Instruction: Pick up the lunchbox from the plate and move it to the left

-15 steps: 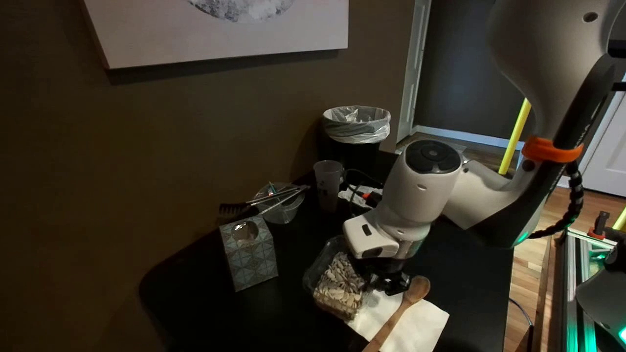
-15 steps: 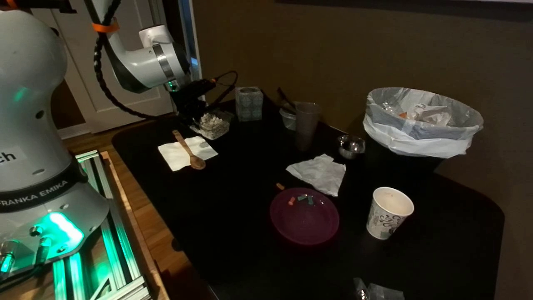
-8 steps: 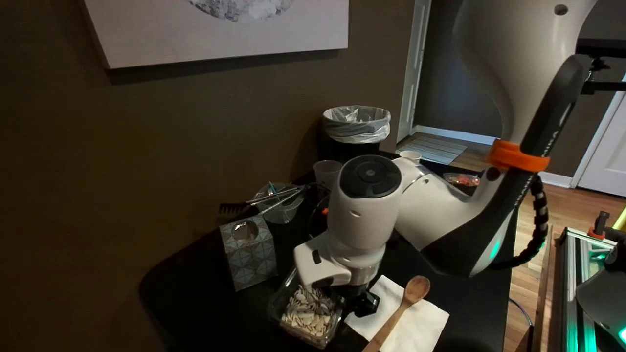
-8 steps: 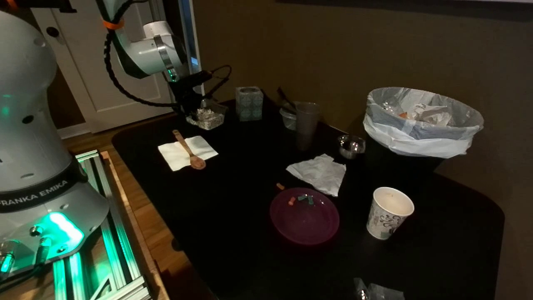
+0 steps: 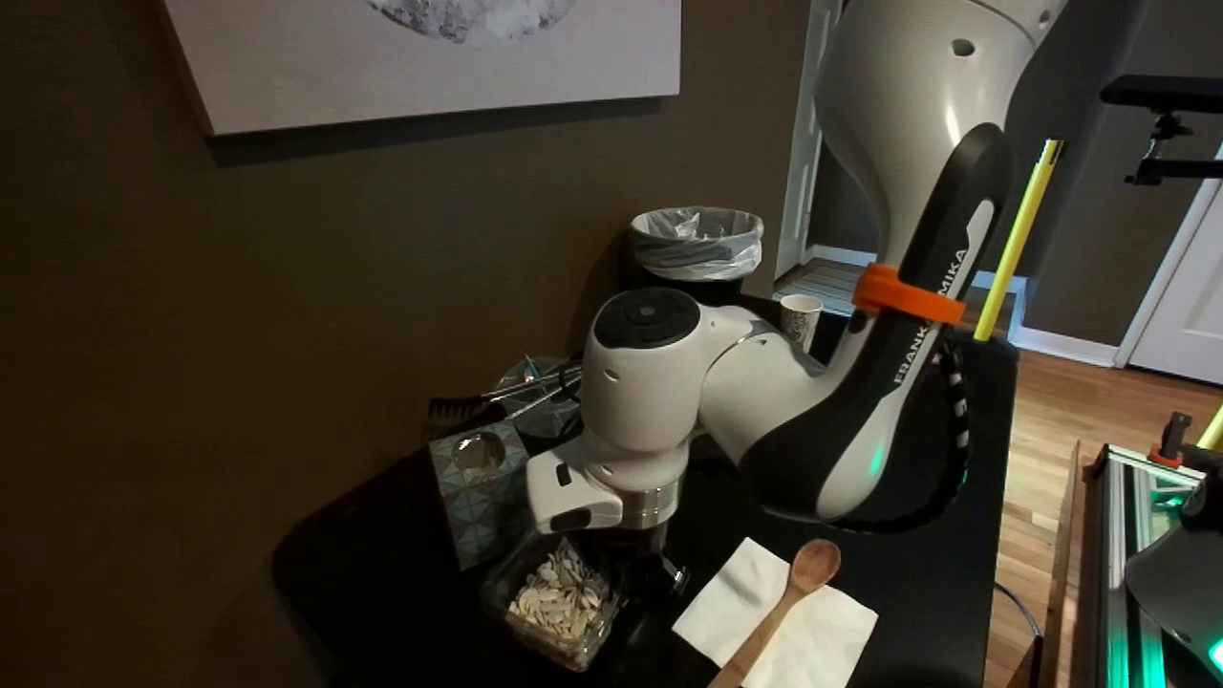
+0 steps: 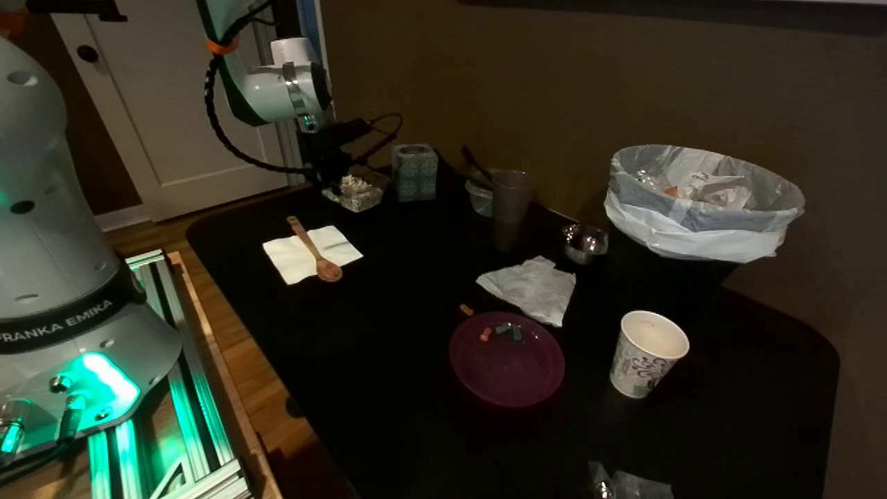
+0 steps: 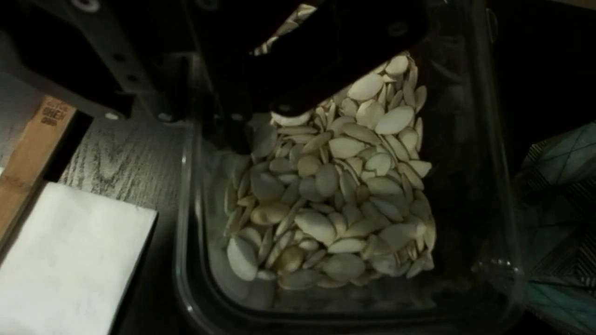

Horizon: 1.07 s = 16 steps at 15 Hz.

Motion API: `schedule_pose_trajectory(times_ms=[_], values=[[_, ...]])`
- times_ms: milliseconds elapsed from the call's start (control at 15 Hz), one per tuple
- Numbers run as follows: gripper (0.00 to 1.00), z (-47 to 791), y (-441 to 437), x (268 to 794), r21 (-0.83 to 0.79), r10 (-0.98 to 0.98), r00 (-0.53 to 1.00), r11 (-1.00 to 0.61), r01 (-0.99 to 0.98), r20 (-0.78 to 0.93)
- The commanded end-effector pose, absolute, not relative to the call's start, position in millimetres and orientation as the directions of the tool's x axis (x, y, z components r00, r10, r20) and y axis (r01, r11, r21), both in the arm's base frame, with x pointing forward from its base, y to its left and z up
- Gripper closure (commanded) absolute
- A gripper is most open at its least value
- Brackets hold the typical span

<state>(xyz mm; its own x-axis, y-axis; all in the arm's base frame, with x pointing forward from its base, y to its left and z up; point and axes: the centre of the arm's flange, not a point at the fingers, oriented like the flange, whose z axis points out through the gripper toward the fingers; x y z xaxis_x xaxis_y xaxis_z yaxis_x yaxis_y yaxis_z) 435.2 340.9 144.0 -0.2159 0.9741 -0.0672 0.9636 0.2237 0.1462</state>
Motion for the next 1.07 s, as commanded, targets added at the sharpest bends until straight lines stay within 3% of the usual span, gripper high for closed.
schedule_pose_trajectory(times_ms=[0,333,1000], values=[[0.99,145,346,430,0.203,0.991,-0.110,0.123,0.971,-0.076],[0.99,145,354,436,0.253,0.997,0.028,-0.008,0.967,-0.072],[0.99,146,374,481,0.313,0.983,0.158,-0.121,0.942,-0.096]])
